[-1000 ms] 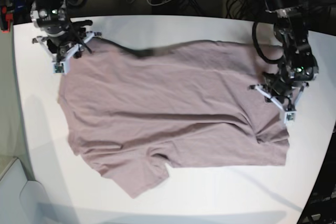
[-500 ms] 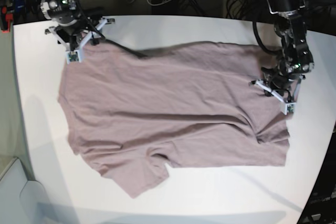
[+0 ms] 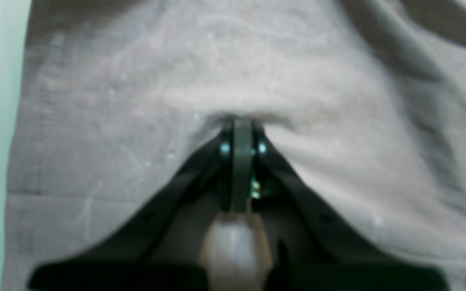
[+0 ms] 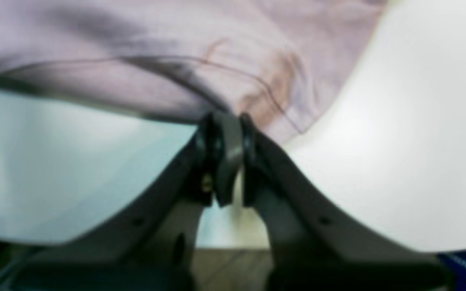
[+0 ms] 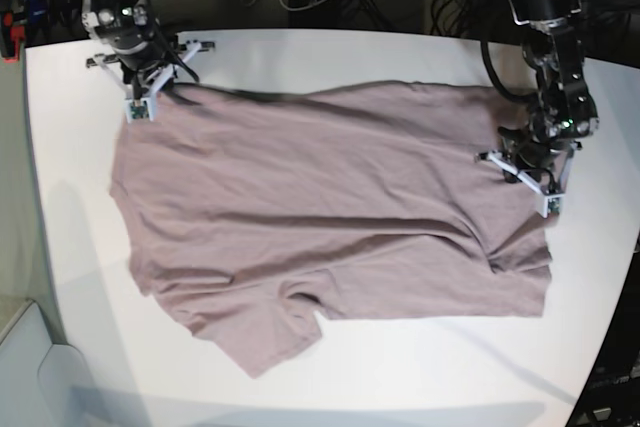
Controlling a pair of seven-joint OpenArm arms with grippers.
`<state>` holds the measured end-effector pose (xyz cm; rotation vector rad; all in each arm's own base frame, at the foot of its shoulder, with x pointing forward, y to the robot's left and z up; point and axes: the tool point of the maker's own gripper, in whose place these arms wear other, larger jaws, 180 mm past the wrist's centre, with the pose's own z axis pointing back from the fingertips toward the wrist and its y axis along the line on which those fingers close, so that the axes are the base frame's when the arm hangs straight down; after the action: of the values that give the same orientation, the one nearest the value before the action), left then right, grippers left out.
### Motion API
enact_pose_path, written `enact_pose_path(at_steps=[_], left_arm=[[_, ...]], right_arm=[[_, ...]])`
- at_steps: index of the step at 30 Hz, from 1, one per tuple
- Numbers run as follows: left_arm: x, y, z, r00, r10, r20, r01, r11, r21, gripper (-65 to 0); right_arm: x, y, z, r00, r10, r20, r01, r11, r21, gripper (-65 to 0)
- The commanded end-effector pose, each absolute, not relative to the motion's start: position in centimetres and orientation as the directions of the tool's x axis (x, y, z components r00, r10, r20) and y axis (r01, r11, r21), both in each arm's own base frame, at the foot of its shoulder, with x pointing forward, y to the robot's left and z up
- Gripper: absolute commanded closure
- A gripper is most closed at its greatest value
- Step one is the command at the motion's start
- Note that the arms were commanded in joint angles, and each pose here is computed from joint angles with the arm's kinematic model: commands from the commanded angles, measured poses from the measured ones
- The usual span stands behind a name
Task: Layout the t-shirt on the table in an organized manner, then fold the t-shirt properly
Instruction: 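Lower both grippers onto the shirt's collar edge, then grasp the collar edge with the right gripper and drag it toward the left gripper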
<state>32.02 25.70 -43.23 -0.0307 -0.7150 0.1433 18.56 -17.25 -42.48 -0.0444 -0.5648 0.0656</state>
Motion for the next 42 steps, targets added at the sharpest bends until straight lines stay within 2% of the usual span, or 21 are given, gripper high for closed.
enact_pose_path(at_steps=[1,7,15,18,24,30,33,38,42], left_arm=[[30.8,26.4,-43.9,0.779,0.125,0.614,-0.122,0.991,-0.047,-0.1],[30.1,27.0,-43.7,0.784,0.105,0.612,-0.116,0.993,-0.022,-0.1],[28.8,27.1,-44.3,0.798,0.102,0.594,-0.116,0.993,-0.015,-0.1],[28.9,26.8,-43.5,0.786,0.088,0.612,-0.105,0.994,-0.01,-0.1],[27.9,26.5,-42.4,0.775,0.055,0.63,-0.083,0.996,0.015,-0.1],[26.6,26.5,-43.0,0.788,0.051,0.614,-0.08,0.997,0.019,-0.1],[26.5,26.5,-43.2,0.791,0.053,0.61,-0.081,0.997,0.018,-0.1],[26.5,26.5,-43.3,0.792,0.054,0.608,-0.082,0.996,0.018,-0.1],[26.5,26.5,-43.2,0.791,0.055,0.61,-0.082,0.996,0.017,-0.1]], right_arm=[[19.8,-17.0,-40.6,0.8,0.085,0.594,-0.06,0.996,-0.062,0.0],[25.2,-16.0,-34.6,0.651,0.15,0.744,-0.114,0.988,-0.099,0.0],[33.2,-13.0,-29.8,0.49,0.207,0.847,-0.192,0.973,-0.127,0.0],[35.8,-12.7,-30.6,0.502,0.221,0.836,-0.202,0.97,-0.135,0.0],[39.6,-14.1,-34.1,0.596,0.21,0.775,-0.169,0.976,-0.135,-0.2],[40.8,-13.2,-35.4,0.649,0.269,0.712,-0.218,0.962,-0.166,-18.1],[40.6,-12.5,-33.9,0.626,0.274,0.731,-0.227,0.96,-0.166,-24.6],[38.6,-11.8,-31.6,0.59,0.284,0.756,-0.245,0.955,-0.167,-32.0],[36.2,-12.1,-34.0,0.635,0.29,0.716,-0.256,0.954,-0.159,-35.6]])
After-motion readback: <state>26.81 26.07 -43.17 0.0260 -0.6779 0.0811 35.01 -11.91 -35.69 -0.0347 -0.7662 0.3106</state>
